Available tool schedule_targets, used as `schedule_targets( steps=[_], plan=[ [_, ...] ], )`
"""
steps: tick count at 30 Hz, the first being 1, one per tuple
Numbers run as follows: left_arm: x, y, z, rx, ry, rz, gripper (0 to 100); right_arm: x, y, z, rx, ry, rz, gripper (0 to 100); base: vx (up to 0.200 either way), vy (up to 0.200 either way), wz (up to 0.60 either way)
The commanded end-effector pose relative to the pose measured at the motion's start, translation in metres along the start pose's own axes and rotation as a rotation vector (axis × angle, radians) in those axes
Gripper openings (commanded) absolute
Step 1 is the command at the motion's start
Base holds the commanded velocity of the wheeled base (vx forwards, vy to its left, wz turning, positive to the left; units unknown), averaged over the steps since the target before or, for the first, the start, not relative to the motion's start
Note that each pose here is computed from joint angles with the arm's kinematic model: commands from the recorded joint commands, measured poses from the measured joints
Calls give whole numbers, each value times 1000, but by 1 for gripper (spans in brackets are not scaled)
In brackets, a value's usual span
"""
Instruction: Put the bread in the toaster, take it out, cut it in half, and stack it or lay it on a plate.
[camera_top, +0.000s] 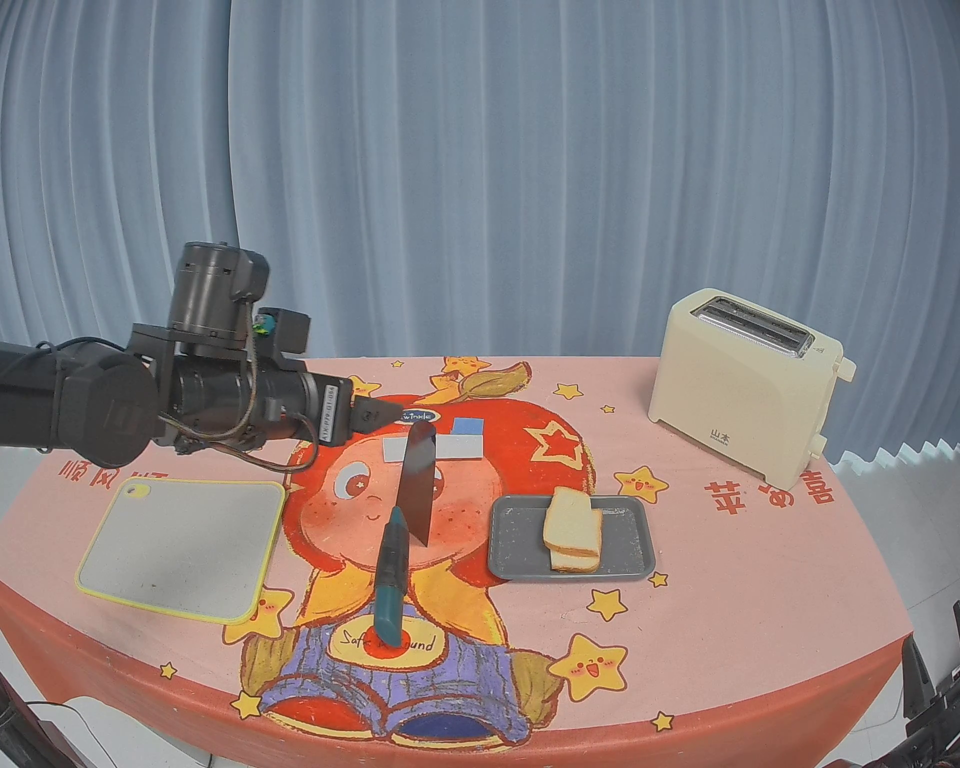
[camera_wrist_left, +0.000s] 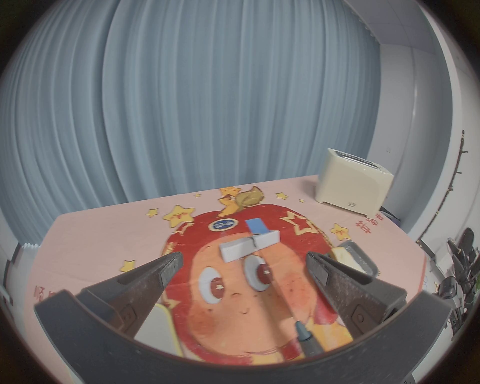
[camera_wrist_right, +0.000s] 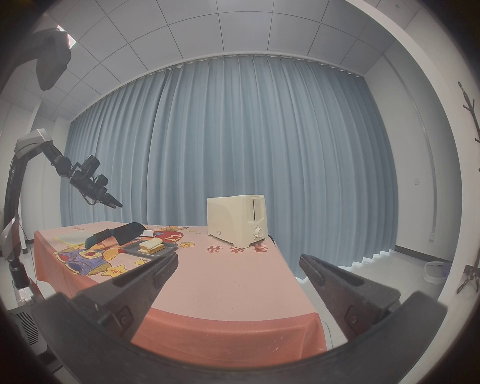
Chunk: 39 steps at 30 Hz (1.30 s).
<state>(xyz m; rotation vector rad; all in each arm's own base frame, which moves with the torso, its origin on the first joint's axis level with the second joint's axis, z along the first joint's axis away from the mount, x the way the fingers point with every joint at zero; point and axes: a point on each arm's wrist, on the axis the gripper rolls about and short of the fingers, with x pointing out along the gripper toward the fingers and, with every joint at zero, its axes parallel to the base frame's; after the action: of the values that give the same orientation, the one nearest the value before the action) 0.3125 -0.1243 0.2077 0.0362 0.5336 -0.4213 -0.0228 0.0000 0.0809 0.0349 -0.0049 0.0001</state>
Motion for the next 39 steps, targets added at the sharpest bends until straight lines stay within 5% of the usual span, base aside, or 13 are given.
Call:
schedule_targets(
  steps=[1,12,22,29,39],
  plan=[
    [-21,21,1,-24,-29,58,100,0,0,-5,0,0,0,100,0,0,0],
    [-48,62,-7,-53,-41,143,100,0,0,-5,0,0,0,100,0,0,0],
    [-73,82,-15,-76,-59,175,100,0,0,-5,0,0,0,100,0,0,0],
    [-90,112,-27,-108,-57,225,100,0,0,-5,0,0,0,100,0,0,0],
    [-108,130,-30,-120,-80,283,100,0,0,-5,0,0,0,100,0,0,0]
  ],
)
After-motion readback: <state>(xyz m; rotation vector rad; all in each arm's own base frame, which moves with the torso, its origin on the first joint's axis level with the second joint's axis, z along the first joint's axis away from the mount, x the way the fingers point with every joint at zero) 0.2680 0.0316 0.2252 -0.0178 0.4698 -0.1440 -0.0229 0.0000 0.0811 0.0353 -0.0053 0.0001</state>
